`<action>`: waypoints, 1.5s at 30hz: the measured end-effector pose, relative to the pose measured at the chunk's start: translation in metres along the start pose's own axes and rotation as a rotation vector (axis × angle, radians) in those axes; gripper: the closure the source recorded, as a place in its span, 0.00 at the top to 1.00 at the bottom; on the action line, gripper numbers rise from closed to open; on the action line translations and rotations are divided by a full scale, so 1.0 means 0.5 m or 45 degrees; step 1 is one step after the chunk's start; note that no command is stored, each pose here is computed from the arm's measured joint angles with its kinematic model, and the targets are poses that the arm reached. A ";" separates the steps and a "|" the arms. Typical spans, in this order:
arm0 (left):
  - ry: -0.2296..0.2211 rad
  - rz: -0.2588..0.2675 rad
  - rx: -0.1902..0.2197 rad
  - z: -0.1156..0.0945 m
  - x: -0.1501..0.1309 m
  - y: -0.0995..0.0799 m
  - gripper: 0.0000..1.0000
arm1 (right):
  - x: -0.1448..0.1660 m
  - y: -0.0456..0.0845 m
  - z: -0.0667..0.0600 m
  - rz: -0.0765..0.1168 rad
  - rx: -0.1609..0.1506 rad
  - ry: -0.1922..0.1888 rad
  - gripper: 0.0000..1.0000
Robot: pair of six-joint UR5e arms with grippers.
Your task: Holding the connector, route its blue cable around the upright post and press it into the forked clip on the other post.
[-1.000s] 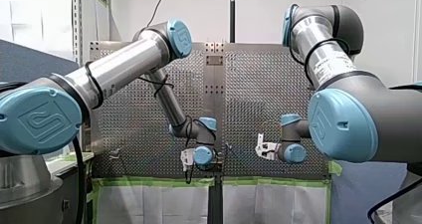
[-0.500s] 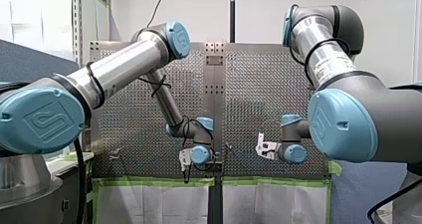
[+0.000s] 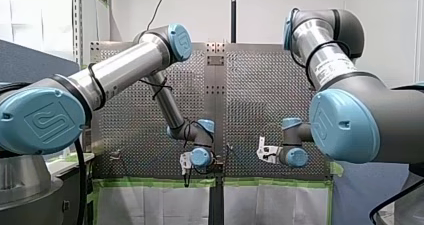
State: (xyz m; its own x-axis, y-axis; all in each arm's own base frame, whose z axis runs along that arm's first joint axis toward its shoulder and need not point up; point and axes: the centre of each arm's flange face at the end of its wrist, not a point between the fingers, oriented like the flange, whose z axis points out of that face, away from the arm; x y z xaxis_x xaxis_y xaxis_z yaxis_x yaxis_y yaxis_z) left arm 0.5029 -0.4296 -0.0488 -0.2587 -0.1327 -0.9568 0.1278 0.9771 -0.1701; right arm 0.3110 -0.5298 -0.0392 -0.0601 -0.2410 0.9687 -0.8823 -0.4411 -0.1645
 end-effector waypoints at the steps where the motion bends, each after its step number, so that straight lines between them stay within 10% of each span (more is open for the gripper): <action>1: 0.001 0.000 0.000 0.000 0.000 0.000 0.17 | -0.008 0.002 0.000 0.000 -0.001 -0.009 0.00; 22: -0.018 -0.017 -0.012 0.015 -0.012 0.008 0.17 | -0.004 0.011 0.028 0.002 -0.009 -0.009 0.00; 45: -0.051 -0.067 0.032 0.076 -0.071 0.004 0.20 | 0.029 0.096 0.056 -0.012 -0.212 0.046 0.00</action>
State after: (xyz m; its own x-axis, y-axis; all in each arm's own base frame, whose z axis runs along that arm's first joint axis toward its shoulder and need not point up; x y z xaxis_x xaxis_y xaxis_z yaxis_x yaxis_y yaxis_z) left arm 0.5489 -0.4291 -0.0244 -0.2270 -0.1907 -0.9550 0.1393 0.9642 -0.2257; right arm 0.2808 -0.5784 -0.0379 -0.0655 -0.2047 0.9766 -0.9480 -0.2928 -0.1250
